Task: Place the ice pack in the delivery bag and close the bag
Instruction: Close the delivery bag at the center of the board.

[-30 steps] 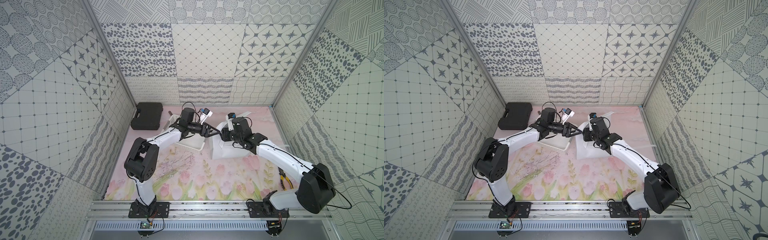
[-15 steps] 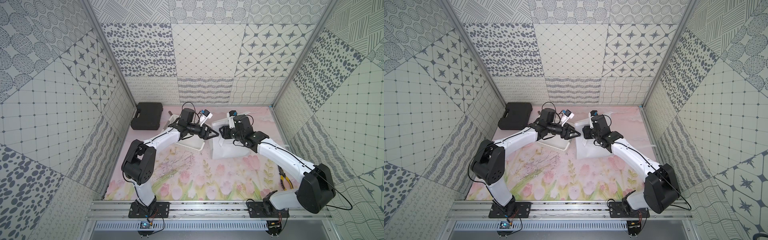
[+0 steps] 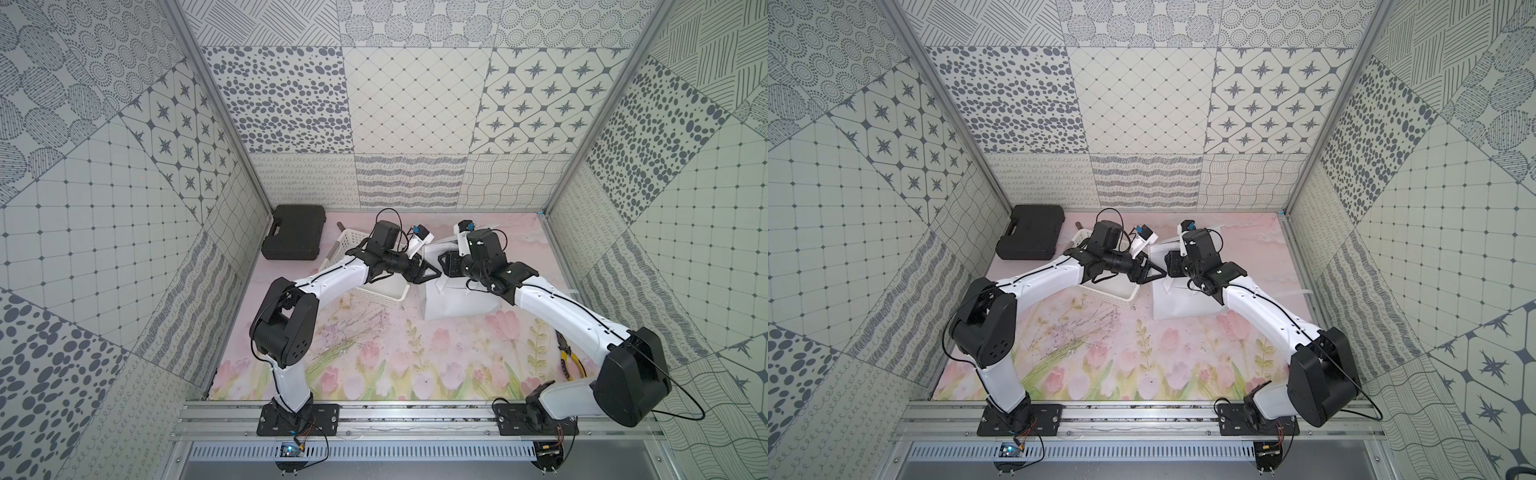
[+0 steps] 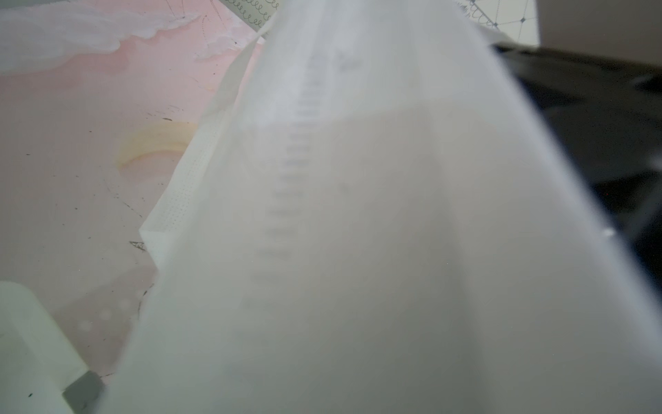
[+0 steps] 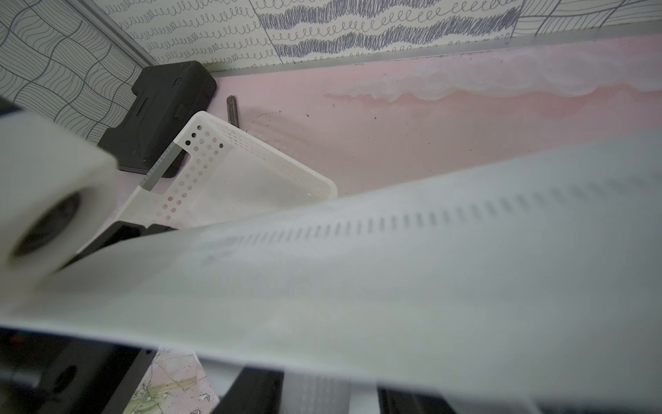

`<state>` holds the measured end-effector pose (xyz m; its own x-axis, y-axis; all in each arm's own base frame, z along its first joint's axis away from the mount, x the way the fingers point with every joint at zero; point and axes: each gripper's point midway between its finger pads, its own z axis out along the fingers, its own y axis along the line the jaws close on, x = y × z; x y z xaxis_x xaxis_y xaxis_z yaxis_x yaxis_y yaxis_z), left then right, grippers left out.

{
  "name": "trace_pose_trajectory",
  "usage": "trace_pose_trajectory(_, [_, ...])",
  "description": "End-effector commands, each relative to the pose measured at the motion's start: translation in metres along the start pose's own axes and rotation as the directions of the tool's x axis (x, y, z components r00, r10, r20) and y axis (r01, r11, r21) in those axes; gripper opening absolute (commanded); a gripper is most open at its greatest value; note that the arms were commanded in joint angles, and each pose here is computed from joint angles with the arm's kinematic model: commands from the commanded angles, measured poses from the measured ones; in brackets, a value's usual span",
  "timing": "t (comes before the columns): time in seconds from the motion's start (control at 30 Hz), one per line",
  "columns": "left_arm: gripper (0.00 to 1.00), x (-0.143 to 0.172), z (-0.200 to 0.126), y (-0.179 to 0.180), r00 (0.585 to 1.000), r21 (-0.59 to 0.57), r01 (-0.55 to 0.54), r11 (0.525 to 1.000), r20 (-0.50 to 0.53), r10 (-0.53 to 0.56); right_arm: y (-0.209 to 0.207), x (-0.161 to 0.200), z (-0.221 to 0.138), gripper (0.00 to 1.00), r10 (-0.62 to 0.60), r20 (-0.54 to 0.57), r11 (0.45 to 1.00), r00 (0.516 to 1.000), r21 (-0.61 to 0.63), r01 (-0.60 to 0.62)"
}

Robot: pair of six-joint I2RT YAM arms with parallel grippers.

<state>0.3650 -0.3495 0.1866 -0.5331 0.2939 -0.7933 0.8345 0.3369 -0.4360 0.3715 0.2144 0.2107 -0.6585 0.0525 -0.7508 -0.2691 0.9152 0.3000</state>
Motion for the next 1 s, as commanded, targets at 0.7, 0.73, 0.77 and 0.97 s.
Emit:
trace_pose_trajectory(0.7, [0.29, -0.015, 0.015, 0.008, 0.996, -0.14, -0.078, 0.987, 0.034, 0.084, -0.007, 0.0, -0.033, 0.51, -0.01, 0.063, 1.0, 0.998, 0.006, 0.01])
trace_pose_trajectory(0.73, [0.29, -0.013, 0.014, 0.009, 0.996, -0.148, -0.077, 0.986, 0.033, 0.083, -0.007, 0.0, -0.034, 0.51, -0.009, 0.064, 1.0, 0.998, 0.005, 0.009])
trace_pose_trajectory(0.77, [0.25, -0.013, 0.013, 0.008, 0.996, -0.151, -0.081, 0.985, 0.035, 0.087, -0.007, 0.0, -0.035, 0.51, -0.008, 0.066, 1.0, 0.998, 0.004, 0.008])
trace_pose_trajectory(0.97, [0.11, -0.018, 0.009, 0.006, 0.995, -0.16, -0.074, 0.984, 0.051, 0.083, -0.01, 0.005, -0.054, 0.51, -0.013, 0.057, 1.0, 0.998, 0.016, 0.012])
